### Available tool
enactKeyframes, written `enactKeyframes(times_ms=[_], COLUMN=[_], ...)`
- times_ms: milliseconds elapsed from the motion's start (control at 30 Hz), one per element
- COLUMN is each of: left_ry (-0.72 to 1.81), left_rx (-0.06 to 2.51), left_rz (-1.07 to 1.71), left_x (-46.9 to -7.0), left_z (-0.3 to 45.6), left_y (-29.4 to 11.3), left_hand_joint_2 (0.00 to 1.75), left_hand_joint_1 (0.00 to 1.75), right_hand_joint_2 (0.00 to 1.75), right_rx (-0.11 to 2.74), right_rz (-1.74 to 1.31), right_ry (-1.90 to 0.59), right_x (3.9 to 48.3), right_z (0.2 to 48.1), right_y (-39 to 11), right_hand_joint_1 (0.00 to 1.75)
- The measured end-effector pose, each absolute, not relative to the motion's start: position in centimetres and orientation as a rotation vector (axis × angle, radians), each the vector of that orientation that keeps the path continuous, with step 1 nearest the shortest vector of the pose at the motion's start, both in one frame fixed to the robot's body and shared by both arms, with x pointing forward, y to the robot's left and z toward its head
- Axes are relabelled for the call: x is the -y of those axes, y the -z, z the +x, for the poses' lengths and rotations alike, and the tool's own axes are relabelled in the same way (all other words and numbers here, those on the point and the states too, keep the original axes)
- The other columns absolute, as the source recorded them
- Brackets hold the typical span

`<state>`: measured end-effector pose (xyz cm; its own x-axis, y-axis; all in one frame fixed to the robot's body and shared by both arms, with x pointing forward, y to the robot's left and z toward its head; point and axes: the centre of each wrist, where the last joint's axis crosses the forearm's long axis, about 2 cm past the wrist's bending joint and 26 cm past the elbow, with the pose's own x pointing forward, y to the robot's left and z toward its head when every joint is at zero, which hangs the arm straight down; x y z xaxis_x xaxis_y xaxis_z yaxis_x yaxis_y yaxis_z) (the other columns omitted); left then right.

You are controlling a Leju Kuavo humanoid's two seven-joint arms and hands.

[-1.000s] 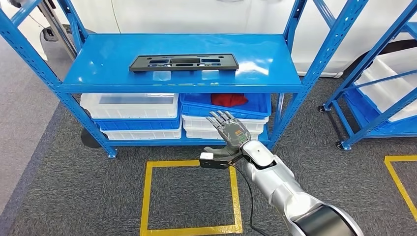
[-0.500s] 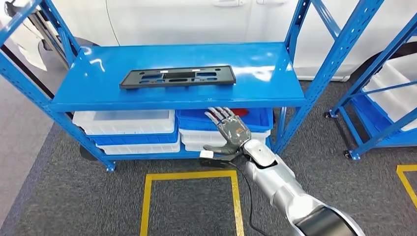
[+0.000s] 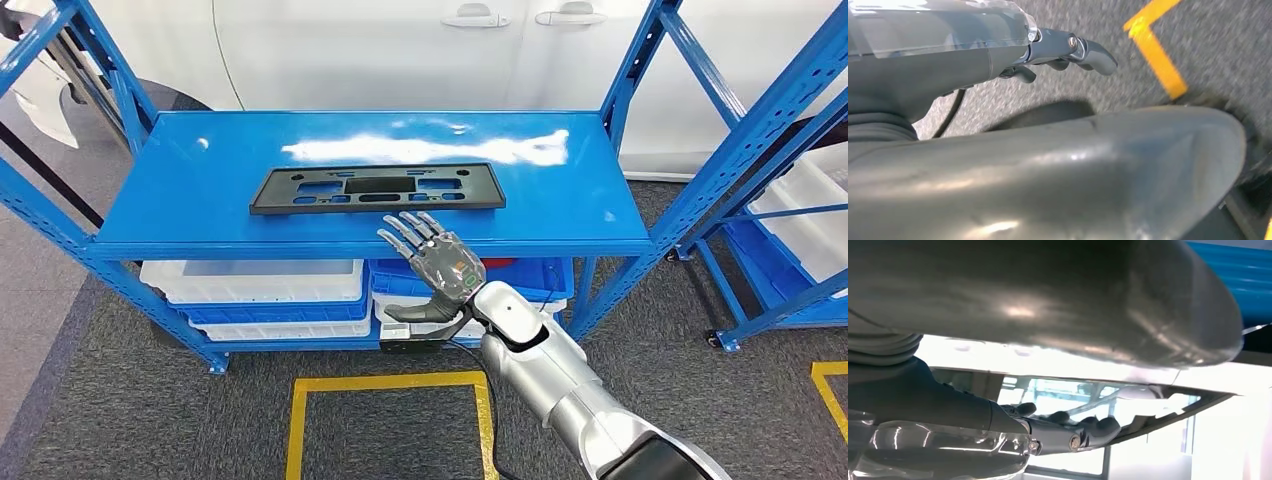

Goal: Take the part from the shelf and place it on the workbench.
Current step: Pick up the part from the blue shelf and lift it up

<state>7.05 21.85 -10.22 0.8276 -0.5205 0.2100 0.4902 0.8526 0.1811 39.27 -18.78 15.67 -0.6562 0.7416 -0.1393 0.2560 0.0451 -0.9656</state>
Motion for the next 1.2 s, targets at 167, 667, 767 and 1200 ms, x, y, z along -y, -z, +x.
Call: enactKeyframes(times_ms=[167, 667, 767, 1200], left_ry=[0.534, 0.530, 0.530, 0.539], left_rx=[0.258, 0.262, 0.258, 0.273], left_rz=[0.122, 0.119, 0.118, 0.105], left_x=[-21.9, -21.7, -21.7, -21.6], left_z=[7.1, 7.1, 6.9, 7.3], left_y=[10.2, 10.2, 10.2, 10.1], left_hand_joint_2=[0.00, 0.00, 0.00, 0.00], left_hand_joint_1=[0.00, 0.00, 0.00, 0.00], right_hand_joint_2=[0.00, 0.00, 0.00, 1.75], right_rx=[1.947, 2.004, 2.004, 1.754], right_rz=[-0.995, -0.992, -0.989, -1.013], right_ry=[-1.674, -1.685, -1.690, -1.809], right_x=[18.3, 17.4, 17.3, 18.9], right_z=[38.8, 38.5, 38.4, 38.7], right_y=[-15.8, -17.0, -17.0, -13.2], right_hand_joint_1=[0.00, 0.00, 0.00, 0.00])
